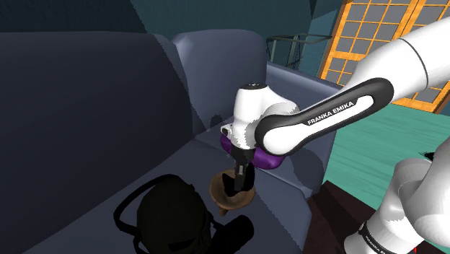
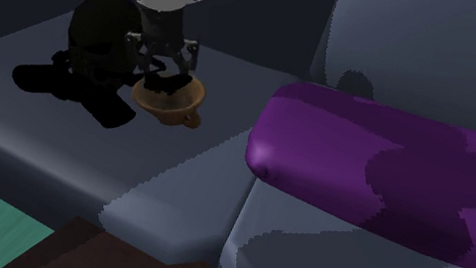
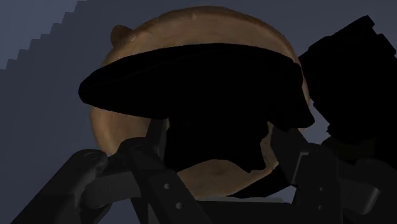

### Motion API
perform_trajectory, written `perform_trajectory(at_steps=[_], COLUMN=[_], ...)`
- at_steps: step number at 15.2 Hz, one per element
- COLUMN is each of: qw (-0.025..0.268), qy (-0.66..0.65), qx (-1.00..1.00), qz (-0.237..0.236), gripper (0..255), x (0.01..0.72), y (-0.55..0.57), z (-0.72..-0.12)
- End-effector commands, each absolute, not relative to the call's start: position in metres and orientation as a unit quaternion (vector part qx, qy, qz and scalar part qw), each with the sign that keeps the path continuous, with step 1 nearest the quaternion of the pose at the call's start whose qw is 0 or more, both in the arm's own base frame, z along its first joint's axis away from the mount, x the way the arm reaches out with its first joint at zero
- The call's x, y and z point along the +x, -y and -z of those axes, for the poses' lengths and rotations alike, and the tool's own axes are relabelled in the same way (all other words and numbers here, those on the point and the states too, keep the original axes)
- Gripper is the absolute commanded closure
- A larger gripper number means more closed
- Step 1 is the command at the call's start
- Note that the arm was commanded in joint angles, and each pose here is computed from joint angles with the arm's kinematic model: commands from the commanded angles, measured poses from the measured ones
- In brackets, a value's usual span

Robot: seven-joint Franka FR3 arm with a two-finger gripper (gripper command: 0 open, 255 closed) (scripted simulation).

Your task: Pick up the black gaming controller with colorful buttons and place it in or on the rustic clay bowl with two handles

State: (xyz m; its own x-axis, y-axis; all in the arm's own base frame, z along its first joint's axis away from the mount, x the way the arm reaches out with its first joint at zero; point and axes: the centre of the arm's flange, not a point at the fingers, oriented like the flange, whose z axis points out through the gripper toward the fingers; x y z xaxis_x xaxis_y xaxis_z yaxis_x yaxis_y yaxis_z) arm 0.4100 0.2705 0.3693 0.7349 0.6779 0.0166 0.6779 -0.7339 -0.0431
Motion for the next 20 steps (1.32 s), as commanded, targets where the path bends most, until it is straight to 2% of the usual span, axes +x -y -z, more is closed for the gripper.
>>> perform_trajectory(at_steps=[1,9,10,12,13,14,16,20], qw=[0.023,0.023,0.023,0.103,0.066,0.066,-0.051,-0.058], qy=[0.364,0.364,0.364,0.093,0.226,0.226,0.340,0.346], qx=[-0.931,-0.931,-0.931,-0.990,-0.972,-0.972,-0.931,-0.927], qz=[0.000,0.000,0.000,0.001,0.004,0.004,-0.121,-0.128], gripper=[255,255,0,0,0,0,0,0], x=[0.410,0.410,0.410,0.435,0.426,0.426,0.428,0.425], y=[-0.271,-0.271,-0.271,-0.242,-0.254,-0.254,-0.296,-0.296], z=[-0.358,-0.358,-0.358,-0.363,-0.360,-0.360,-0.367,-0.351])
